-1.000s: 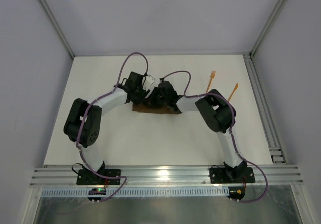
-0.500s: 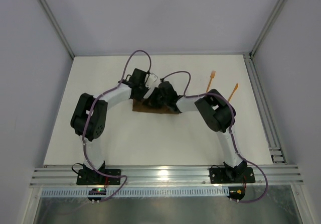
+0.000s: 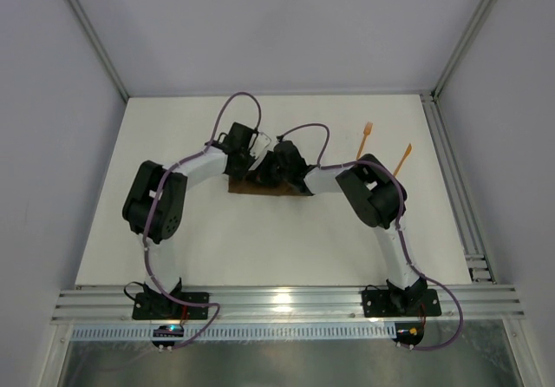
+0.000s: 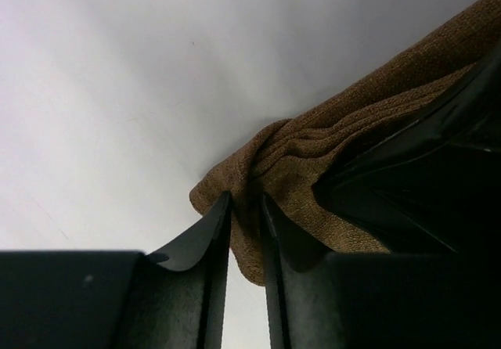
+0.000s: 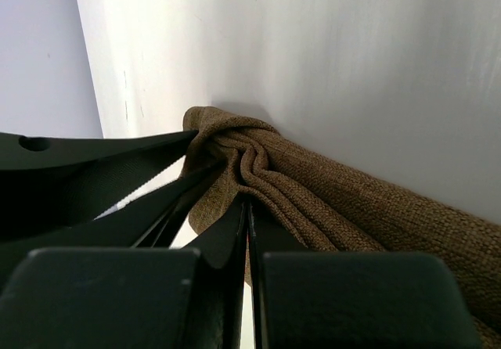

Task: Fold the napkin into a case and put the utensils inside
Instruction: Stuff the top corner of the smaller-rectangle-folded napkin into the folded napkin.

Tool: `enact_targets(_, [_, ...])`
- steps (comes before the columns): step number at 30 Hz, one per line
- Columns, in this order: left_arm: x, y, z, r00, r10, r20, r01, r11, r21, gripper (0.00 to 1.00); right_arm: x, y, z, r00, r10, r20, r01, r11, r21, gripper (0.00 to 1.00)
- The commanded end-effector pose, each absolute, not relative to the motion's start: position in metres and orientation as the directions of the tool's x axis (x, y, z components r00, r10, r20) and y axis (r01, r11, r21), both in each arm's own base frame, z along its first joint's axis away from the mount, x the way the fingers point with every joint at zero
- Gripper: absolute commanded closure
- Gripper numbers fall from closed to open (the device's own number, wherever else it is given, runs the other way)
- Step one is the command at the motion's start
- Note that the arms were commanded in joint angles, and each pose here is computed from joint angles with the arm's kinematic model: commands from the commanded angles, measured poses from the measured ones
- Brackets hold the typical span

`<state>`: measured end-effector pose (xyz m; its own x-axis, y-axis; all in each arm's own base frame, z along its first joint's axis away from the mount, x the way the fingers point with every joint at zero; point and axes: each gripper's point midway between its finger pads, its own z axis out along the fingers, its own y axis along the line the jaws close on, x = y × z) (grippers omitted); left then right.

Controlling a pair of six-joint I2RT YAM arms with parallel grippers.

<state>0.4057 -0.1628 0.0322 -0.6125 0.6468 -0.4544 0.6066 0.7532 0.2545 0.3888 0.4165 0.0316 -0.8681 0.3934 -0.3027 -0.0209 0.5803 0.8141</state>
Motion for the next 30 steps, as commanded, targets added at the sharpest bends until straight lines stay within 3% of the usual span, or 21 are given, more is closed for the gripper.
enact_targets(1, [0.410,-0.159,0.044,-0.591,0.658,-0.467,0.598,0.746,0.294,0.79,0.397,0.421,0.041,-0.854,0.412,-0.319,-0.040,0.558,0.829,0.97])
enact_targets(4, [0.406,-0.162,0.036,-0.594,0.654,-0.469,0.609,0.746,0.270,1.00,0.399,0.421,0.042,-0.851,0.418,-0.318,-0.039,0.554,0.832,0.97])
enact_targets(10, [0.405,-0.179,0.053,-0.556,0.642,-0.528,0.627,0.741,0.240,1.00,0.406,0.426,0.047,-0.849,0.430,-0.308,-0.038,0.532,0.846,0.97])
enact_targets(19, [0.391,-0.184,0.047,-0.565,0.646,-0.513,0.655,0.730,0.197,1.00,0.412,0.417,0.041,-0.838,0.469,-0.279,0.004,0.518,0.856,0.97])
enact_targets(21, [0.390,-0.179,0.043,-0.570,0.658,-0.492,0.654,0.726,0.213,0.86,0.412,0.416,0.041,-0.836,0.471,-0.281,0.004,0.518,0.855,0.97])
enact_targets(23, [0.389,-0.177,0.046,-0.570,0.660,-0.489,0.649,0.727,0.223,0.66,0.412,0.415,0.040,-0.836,0.472,-0.281,0.008,0.521,0.853,0.97])
enact_targets(25, [0.388,-0.179,0.060,-0.557,0.645,-0.523,0.646,0.733,0.215,0.60,0.411,0.415,0.038,-0.837,0.472,-0.278,0.010,0.521,0.854,0.97])
enact_targets(28, [0.383,-0.186,0.095,-0.521,0.614,-0.592,0.647,0.737,0.195,0.61,0.410,0.415,0.040,-0.836,0.477,-0.271,0.010,0.507,0.862,0.97])
enact_targets(30, [0.377,-0.191,0.105,-0.516,0.600,-0.612,0.659,0.734,0.164,0.74,0.410,0.414,0.039,-0.837,0.473,-0.275,0.007,0.512,0.859,0.97])
